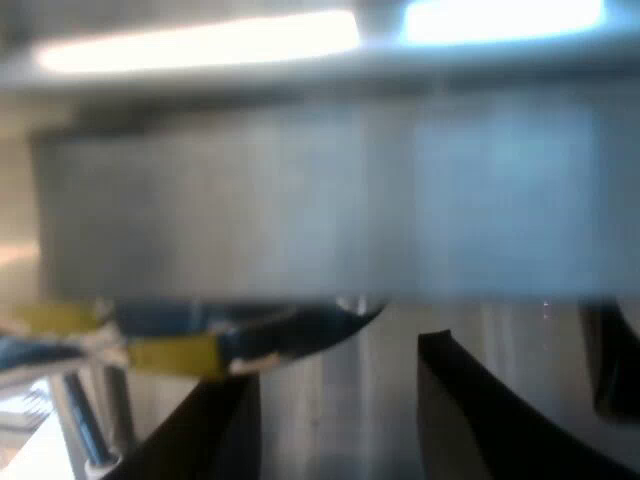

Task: Put the handle in the coffee machine

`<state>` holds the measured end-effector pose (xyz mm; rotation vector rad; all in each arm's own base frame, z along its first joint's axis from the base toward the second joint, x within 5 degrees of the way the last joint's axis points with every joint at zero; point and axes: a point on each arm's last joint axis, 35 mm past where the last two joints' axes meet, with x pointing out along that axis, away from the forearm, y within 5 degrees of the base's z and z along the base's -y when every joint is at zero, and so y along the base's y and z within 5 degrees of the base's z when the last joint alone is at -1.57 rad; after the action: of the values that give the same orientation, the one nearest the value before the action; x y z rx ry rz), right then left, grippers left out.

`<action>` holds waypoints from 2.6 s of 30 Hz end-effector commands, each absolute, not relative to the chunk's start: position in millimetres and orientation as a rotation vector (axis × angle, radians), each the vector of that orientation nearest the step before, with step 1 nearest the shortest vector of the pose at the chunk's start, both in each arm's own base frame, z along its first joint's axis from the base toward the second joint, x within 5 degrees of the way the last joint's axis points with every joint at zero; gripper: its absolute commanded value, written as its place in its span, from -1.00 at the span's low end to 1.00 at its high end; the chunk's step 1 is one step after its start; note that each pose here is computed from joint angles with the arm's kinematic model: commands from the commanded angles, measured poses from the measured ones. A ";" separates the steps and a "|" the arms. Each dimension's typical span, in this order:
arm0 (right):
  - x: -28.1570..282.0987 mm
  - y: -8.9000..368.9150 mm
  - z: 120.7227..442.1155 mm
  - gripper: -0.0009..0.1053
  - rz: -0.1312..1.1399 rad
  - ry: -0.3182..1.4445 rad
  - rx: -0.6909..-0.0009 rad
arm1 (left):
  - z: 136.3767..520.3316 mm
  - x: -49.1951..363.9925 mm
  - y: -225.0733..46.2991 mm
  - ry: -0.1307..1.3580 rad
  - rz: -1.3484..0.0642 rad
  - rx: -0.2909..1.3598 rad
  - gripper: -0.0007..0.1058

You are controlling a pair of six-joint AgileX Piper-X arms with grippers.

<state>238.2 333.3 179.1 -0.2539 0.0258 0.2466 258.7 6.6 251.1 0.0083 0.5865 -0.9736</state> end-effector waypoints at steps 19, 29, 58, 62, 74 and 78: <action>252.3 346.7 194.5 -0.32 0.190 -0.067 -0.217 | 268.9 266.9 4.8 0.454 -1.083 -0.042 -0.98; 252.2 346.6 196.2 -0.54 0.188 -0.078 -0.206 | 268.2 266.4 4.7 0.462 -1.084 -0.049 -0.98; 255.3 351.5 226.7 -0.48 0.159 -0.213 -0.155 | 267.8 265.9 4.7 0.468 -1.084 -0.053 -0.23; 257.4 354.6 234.5 -0.48 0.153 -0.231 -0.159 | 265.8 264.3 4.8 0.501 -1.069 -0.060 0.06; 257.3 354.4 241.4 -0.48 0.142 -0.261 -0.119 | 277.6 254.6 24.3 0.495 -0.945 -0.027 0.03; 257.1 354.1 242.3 -0.48 0.134 -0.270 -0.156 | 279.2 253.2 29.8 0.490 -0.926 -0.034 0.03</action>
<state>254.2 355.0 181.9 -0.3676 -0.0829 0.1565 253.1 31.9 276.5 -0.0304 0.5058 -0.9026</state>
